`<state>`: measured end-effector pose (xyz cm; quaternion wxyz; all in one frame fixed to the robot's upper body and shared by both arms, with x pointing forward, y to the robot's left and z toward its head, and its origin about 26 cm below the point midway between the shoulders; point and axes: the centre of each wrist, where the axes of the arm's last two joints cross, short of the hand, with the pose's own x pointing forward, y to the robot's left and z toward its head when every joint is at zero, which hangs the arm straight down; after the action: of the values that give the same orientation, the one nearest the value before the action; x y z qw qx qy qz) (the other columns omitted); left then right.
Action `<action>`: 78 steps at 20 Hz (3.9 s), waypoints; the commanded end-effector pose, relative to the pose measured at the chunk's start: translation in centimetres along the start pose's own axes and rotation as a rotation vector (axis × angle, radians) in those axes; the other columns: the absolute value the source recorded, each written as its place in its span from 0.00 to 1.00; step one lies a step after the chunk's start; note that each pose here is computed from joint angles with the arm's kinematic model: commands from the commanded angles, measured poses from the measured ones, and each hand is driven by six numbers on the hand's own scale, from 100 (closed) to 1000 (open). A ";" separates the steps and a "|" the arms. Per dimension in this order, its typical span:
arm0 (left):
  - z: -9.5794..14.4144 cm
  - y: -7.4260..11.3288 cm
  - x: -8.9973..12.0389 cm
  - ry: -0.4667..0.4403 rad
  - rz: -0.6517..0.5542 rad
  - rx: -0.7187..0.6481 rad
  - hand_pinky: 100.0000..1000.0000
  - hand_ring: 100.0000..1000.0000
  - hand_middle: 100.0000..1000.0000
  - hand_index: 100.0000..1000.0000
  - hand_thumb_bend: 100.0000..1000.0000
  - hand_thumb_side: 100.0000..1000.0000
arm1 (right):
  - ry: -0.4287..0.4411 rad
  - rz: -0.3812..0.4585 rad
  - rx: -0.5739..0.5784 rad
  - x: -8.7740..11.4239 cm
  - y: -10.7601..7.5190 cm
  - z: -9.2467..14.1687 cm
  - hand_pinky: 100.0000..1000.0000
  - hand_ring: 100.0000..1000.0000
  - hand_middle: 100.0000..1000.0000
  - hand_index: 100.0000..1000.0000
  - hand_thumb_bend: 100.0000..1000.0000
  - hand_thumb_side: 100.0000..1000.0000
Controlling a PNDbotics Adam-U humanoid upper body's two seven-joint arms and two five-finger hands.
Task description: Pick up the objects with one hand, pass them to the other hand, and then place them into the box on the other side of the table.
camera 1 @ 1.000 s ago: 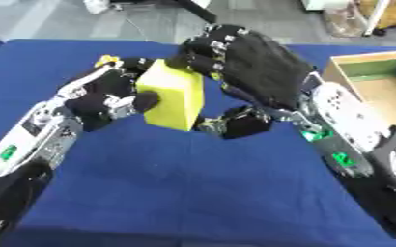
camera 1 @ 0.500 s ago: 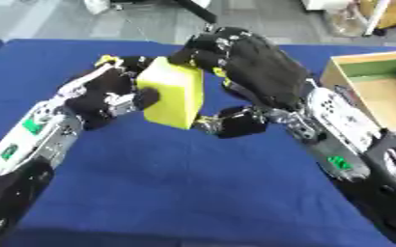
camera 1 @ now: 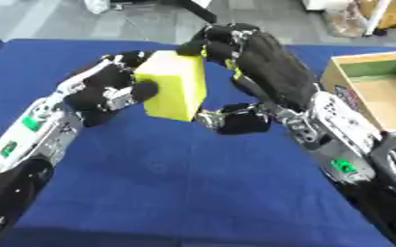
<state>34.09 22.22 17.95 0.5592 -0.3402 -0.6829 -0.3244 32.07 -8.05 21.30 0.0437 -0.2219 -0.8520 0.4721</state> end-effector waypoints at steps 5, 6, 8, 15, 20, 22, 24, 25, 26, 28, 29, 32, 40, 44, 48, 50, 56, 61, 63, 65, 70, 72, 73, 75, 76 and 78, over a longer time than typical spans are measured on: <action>1.1 1.1 2.1 -0.016 -0.098 0.047 0.81 0.65 0.59 0.70 0.41 0.19 | 0.004 0.037 -0.079 -0.8 -3.6 0.5 0.62 0.49 0.59 0.47 0.29 0.21; 1.2 1.1 2.1 -0.018 -0.101 0.051 0.81 0.65 0.60 0.70 0.42 0.20 | 0.001 0.037 -0.087 -0.7 -4.0 0.5 0.62 0.50 0.58 0.47 0.30 0.21; 1.2 1.1 2.2 -0.018 -0.106 0.055 0.80 0.65 0.60 0.71 0.44 0.22 | -0.004 0.036 -0.099 -0.6 -4.6 0.5 0.62 0.50 0.58 0.47 0.30 0.21; 1.1 1.2 2.4 -0.016 -0.123 0.058 0.80 0.65 0.61 0.72 0.49 0.27 | -0.022 0.029 -0.121 -0.3 -5.7 0.4 0.62 0.50 0.58 0.46 0.30 0.21; 1.1 1.4 3.0 -0.042 -0.150 0.076 0.78 0.67 0.65 0.74 0.63 0.39 | -0.028 0.042 -0.137 -0.3 -6.7 0.5 0.63 0.51 0.58 0.46 0.30 0.20; 1.5 1.7 3.2 -0.059 -0.165 0.106 0.78 0.68 0.66 0.75 0.64 0.39 | -0.014 0.056 -0.147 -0.6 -7.6 0.9 0.63 0.51 0.58 0.46 0.31 0.20; 1.9 2.0 3.4 -0.075 -0.182 0.140 0.78 0.68 0.67 0.76 0.64 0.39 | 0.010 0.075 -0.153 -1.1 -8.4 1.4 0.63 0.51 0.59 0.47 0.31 0.20; 2.3 2.2 3.5 -0.083 -0.192 0.163 0.77 0.68 0.67 0.76 0.64 0.39 | 0.030 0.088 -0.151 -1.4 -8.8 1.7 0.64 0.51 0.59 0.47 0.30 0.20; 2.7 2.5 3.6 -0.090 -0.201 0.189 0.77 0.68 0.67 0.76 0.65 0.39 | 0.055 0.102 -0.148 -1.9 -9.2 2.2 0.64 0.51 0.59 0.47 0.30 0.20; 3.3 2.9 3.7 -0.101 -0.214 0.236 0.77 0.68 0.67 0.76 0.65 0.39 | 0.107 0.126 -0.142 -2.7 -9.9 3.1 0.64 0.51 0.59 0.47 0.30 0.20; 3.7 3.1 3.7 -0.104 -0.219 0.257 0.76 0.68 0.67 0.76 0.65 0.38 | 0.133 0.133 -0.138 -3.1 -10.1 3.6 0.64 0.50 0.59 0.47 0.30 0.20; 5.0 3.6 3.5 -0.117 -0.231 0.334 0.75 0.67 0.66 0.76 0.65 0.38 | 0.276 0.173 -0.116 -5.6 -10.5 6.0 0.64 0.49 0.59 0.47 0.29 0.21; 6.9 3.3 2.1 -0.119 -0.217 0.428 0.74 0.65 0.65 0.76 0.64 0.39 | 0.701 0.290 -0.073 -11.9 -10.9 12.7 0.65 0.47 0.61 0.48 0.26 0.23; 7.7 3.2 0.5 -0.118 -0.171 0.475 0.74 0.65 0.64 0.76 0.64 0.39 | 0.908 0.340 -0.035 -14.6 -11.5 15.4 0.66 0.48 0.64 0.51 0.26 0.25; 8.3 2.9 -0.5 -0.120 -0.144 0.502 0.74 0.65 0.64 0.76 0.65 0.39 | 1.096 0.314 0.040 -16.6 -10.9 17.3 0.69 0.50 0.66 0.55 0.23 0.29; 8.6 2.8 -0.8 -0.120 -0.137 0.510 0.74 0.65 0.64 0.76 0.65 0.39 | 1.182 0.297 0.077 -17.5 -10.3 17.9 0.70 0.51 0.68 0.57 0.22 0.30; 8.9 2.6 -1.2 -0.127 -0.130 0.527 0.74 0.65 0.64 0.76 0.65 0.39 | 1.389 0.236 0.213 -19.7 -8.3 19.3 0.77 0.62 0.75 0.74 0.22 0.39; 9.0 2.6 -1.4 -0.128 -0.128 0.532 0.74 0.65 0.64 0.76 0.65 0.39 | 1.525 0.219 0.338 -21.0 -7.1 21.4 0.80 0.70 0.79 0.84 0.27 0.42; 9.1 2.6 -1.4 -0.127 -0.128 0.535 0.74 0.65 0.64 0.76 0.65 0.39 | 1.571 0.204 0.390 -21.6 -6.9 22.5 0.80 0.71 0.79 0.85 0.31 0.42; 9.1 2.6 -1.5 -0.126 -0.124 0.539 0.74 0.65 0.64 0.76 0.65 0.39 | 1.609 0.185 0.443 -22.1 -6.8 23.8 0.81 0.73 0.80 0.87 0.39 0.45; 9.2 2.7 -1.8 -0.126 -0.113 0.544 0.74 0.65 0.64 0.76 0.65 0.39 | 1.646 0.130 0.522 -23.3 -6.9 26.3 0.82 0.72 0.82 0.90 0.51 0.50; 9.2 2.7 -1.8 -0.127 -0.114 0.545 0.74 0.65 0.64 0.76 0.65 0.39 | 1.638 0.121 0.498 -23.7 -7.2 26.8 0.82 0.70 0.82 0.90 0.51 0.50; 9.3 2.7 -1.7 -0.128 -0.116 0.546 0.74 0.65 0.64 0.76 0.65 0.39 | 1.624 0.128 0.479 -23.8 -7.5 26.9 0.81 0.69 0.82 0.90 0.50 0.50; 9.4 2.8 -1.6 -0.130 -0.122 0.551 0.74 0.65 0.64 0.76 0.64 0.39 | 1.573 0.145 0.413 -23.9 -8.7 26.4 0.81 0.66 0.82 0.90 0.48 0.49; 9.4 2.8 -1.6 -0.132 -0.125 0.555 0.74 0.65 0.64 0.76 0.64 0.39 | 1.538 0.156 0.374 -23.9 -9.3 25.9 0.81 0.65 0.82 0.90 0.46 0.49; 9.5 2.9 -1.4 -0.135 -0.133 0.562 0.74 0.65 0.64 0.75 0.64 0.39 | 1.461 0.172 0.297 -23.7 -10.4 24.9 0.81 0.62 0.82 0.88 0.40 0.44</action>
<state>31.53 30.99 14.26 0.5722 -0.1600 -0.7937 -0.1303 43.11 -41.33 16.23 0.6236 -0.5154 -0.4862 0.3303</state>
